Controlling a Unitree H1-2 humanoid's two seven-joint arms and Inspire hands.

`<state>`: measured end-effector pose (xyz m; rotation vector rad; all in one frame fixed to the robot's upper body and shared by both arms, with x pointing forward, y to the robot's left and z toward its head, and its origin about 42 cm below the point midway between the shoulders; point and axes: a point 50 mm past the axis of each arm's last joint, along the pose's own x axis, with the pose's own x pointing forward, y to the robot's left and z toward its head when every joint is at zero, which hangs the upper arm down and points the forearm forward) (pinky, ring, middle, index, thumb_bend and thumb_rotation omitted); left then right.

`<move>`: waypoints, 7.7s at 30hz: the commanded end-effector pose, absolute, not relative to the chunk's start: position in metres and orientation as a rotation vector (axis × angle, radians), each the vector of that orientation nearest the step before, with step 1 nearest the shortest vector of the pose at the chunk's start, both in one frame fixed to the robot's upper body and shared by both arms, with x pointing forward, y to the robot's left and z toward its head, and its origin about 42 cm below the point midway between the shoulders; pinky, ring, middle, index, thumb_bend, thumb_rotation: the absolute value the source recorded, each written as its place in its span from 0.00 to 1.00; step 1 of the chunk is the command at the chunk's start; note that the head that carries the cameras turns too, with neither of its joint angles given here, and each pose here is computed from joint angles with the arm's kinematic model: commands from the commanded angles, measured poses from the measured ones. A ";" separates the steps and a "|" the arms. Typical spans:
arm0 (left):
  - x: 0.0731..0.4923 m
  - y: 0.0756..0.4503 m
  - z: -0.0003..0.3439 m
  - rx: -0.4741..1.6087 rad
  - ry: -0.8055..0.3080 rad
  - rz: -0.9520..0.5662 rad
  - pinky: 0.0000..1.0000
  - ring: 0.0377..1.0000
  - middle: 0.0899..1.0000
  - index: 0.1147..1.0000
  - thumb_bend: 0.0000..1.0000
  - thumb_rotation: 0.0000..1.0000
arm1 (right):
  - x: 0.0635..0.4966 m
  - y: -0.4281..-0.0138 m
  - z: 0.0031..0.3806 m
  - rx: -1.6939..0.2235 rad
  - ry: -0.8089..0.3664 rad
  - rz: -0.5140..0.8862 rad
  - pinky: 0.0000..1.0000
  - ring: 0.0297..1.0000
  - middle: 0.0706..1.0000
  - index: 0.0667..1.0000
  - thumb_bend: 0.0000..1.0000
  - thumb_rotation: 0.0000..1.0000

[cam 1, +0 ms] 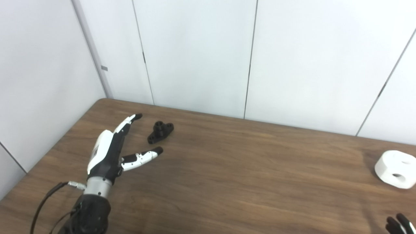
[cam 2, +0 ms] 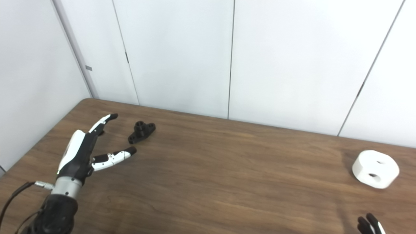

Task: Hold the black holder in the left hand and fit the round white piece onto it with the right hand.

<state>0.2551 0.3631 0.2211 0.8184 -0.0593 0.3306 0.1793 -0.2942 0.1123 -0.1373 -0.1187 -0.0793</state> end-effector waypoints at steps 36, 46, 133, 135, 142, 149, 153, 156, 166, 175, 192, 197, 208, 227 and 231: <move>0.394 0.388 0.203 1.095 0.092 0.426 1.00 0.96 0.91 0.79 0.90 0.44 | 0.172 -0.284 0.103 -0.109 -0.096 -0.097 0.95 0.93 0.89 0.92 0.80 1.00; 0.409 0.387 0.194 1.147 0.167 0.432 1.00 0.95 0.89 0.76 0.89 0.41 | 0.171 -0.284 0.105 -0.111 -0.093 -0.097 0.95 0.92 0.89 0.92 0.83 0.98; 0.375 0.332 0.204 1.075 0.134 0.121 0.82 0.87 0.77 0.42 0.52 0.05 | 0.164 -0.271 0.115 -0.093 -0.113 -0.091 1.00 1.00 0.96 1.00 0.62 1.00; 0.368 0.324 0.207 1.078 0.120 0.092 0.83 0.89 0.78 0.42 0.52 0.05 | 0.164 -0.270 0.115 -0.092 -0.114 -0.093 1.00 1.00 0.96 1.00 0.61 1.00; 0.333 0.296 0.216 1.067 0.075 -0.047 0.83 0.89 0.80 0.42 0.52 0.04 | 0.164 -0.267 0.117 -0.086 -0.110 -0.102 1.00 1.00 0.94 1.00 0.62 1.00; 0.298 0.272 0.211 1.060 0.043 -0.197 0.84 0.90 0.81 0.42 0.52 0.04 | 0.166 -0.263 0.119 -0.097 -0.104 -0.106 1.00 1.00 0.93 1.00 0.63 0.99; 0.279 0.256 0.208 1.083 0.005 -0.281 0.83 0.89 0.79 0.42 0.52 0.04 | 0.167 -0.261 0.121 -0.104 -0.117 -0.102 1.00 1.00 0.93 1.00 0.60 0.97; 0.266 0.244 0.201 1.060 -0.016 -0.348 0.82 0.89 0.79 0.42 0.52 0.04 | 0.165 -0.259 0.122 -0.117 -0.118 -0.101 1.00 1.00 0.92 1.00 0.60 0.96; 0.233 0.210 0.194 1.131 -0.086 -0.541 0.83 0.86 0.77 0.42 0.52 0.05 | 0.165 -0.257 0.128 -0.130 -0.121 -0.097 1.00 0.96 0.90 1.00 0.61 0.94; 0.222 0.189 0.181 1.242 -0.178 -0.626 0.90 0.87 0.77 0.42 0.52 0.05 | 0.165 -0.255 0.133 -0.134 -0.111 -0.085 1.00 0.97 0.90 0.99 0.62 0.94; 0.211 0.157 0.158 1.207 -0.314 -0.630 0.87 0.83 0.75 0.42 0.52 0.05 | 0.165 -0.254 0.139 -0.123 -0.111 -0.087 1.00 0.97 0.90 0.98 0.64 0.92; 0.210 0.156 0.155 1.184 -0.311 -0.613 0.88 0.83 0.75 0.42 0.52 0.05 | 0.167 -0.255 0.140 -0.125 -0.113 -0.087 1.00 0.97 0.90 0.98 0.64 0.91; 0.220 0.165 0.150 1.087 -0.249 -0.585 0.88 0.84 0.75 0.42 0.52 0.05 | 0.181 -0.264 0.170 -0.160 -0.149 -0.095 1.00 0.99 0.92 0.98 0.63 0.86; 0.225 0.173 0.128 0.991 -0.232 -0.627 0.89 0.84 0.76 0.42 0.52 0.05 | 0.216 -0.308 0.220 -0.329 -0.216 -0.140 1.00 0.99 0.93 0.94 0.63 0.79; 0.224 0.175 0.127 1.001 -0.239 -0.621 0.88 0.83 0.75 0.42 0.52 0.05 | 0.233 -0.325 0.237 -0.403 -0.230 -0.171 1.00 1.00 0.95 0.97 0.63 0.78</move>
